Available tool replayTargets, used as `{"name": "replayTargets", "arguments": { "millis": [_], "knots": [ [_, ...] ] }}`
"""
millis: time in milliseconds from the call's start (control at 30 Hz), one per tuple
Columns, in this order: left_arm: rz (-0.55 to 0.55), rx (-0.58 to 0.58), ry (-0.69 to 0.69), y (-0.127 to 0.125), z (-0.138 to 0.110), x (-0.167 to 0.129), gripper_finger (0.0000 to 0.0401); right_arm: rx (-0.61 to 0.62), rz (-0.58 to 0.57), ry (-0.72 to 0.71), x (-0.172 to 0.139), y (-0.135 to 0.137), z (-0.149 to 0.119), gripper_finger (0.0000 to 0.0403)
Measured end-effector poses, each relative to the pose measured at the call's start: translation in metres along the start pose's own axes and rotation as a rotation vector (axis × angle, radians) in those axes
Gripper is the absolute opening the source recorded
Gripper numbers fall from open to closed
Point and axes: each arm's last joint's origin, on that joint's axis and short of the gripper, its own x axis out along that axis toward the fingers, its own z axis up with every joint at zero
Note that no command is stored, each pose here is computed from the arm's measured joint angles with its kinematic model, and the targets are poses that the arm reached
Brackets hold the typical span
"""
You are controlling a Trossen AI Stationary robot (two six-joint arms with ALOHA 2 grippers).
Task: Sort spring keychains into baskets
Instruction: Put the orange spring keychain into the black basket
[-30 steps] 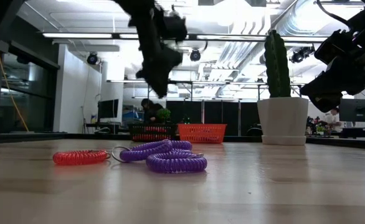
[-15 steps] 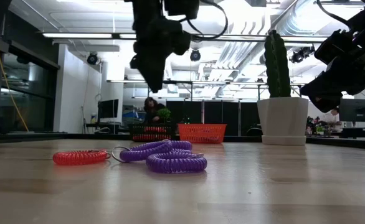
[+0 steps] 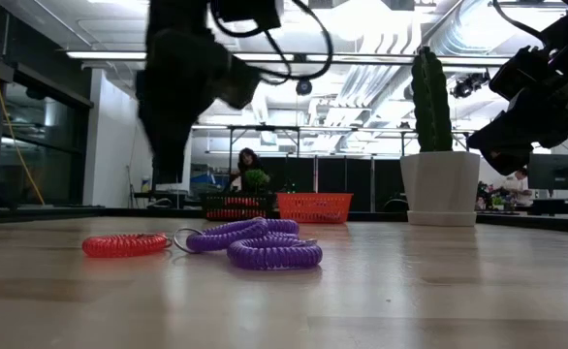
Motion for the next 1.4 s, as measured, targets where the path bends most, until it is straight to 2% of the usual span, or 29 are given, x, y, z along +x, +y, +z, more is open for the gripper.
{"name": "replayTargets", "arguments": {
  "millis": [267, 500, 667, 833, 1067, 1400],
  "knots": [
    [0.021, -0.072, -0.002, -0.016, -0.025, 0.017, 0.0118, 0.0, 0.0, 0.0, 0.0, 0.0, 0.0, 0.0012],
    [0.017, -0.126, 0.01, -0.025, -0.041, 0.026, 0.0158, 0.0, 0.0, 0.0, 0.0, 0.0, 0.0, 0.0012],
    [-0.028, -0.157, 0.012, -0.03, -0.041, 0.028, 0.0182, 0.0, 0.0, 0.0, 0.0, 0.0, 0.0, 0.0012],
    [-0.063, -0.163, 0.01, -0.034, -0.039, 0.03, 0.0182, 0.0, 0.0, 0.0, 0.0, 0.0, 0.0, 0.0012],
    [-0.033, -0.172, 0.044, -0.036, -0.04, 0.044, 0.0181, 0.0, 0.0, 0.0, 0.0, 0.0, 0.0, 0.0012],
    [-0.047, -0.141, 0.038, -0.04, -0.038, 0.052, 0.0181, 0.0, 0.0, 0.0, 0.0, 0.0, 0.0, 0.0012]
  ]
}}
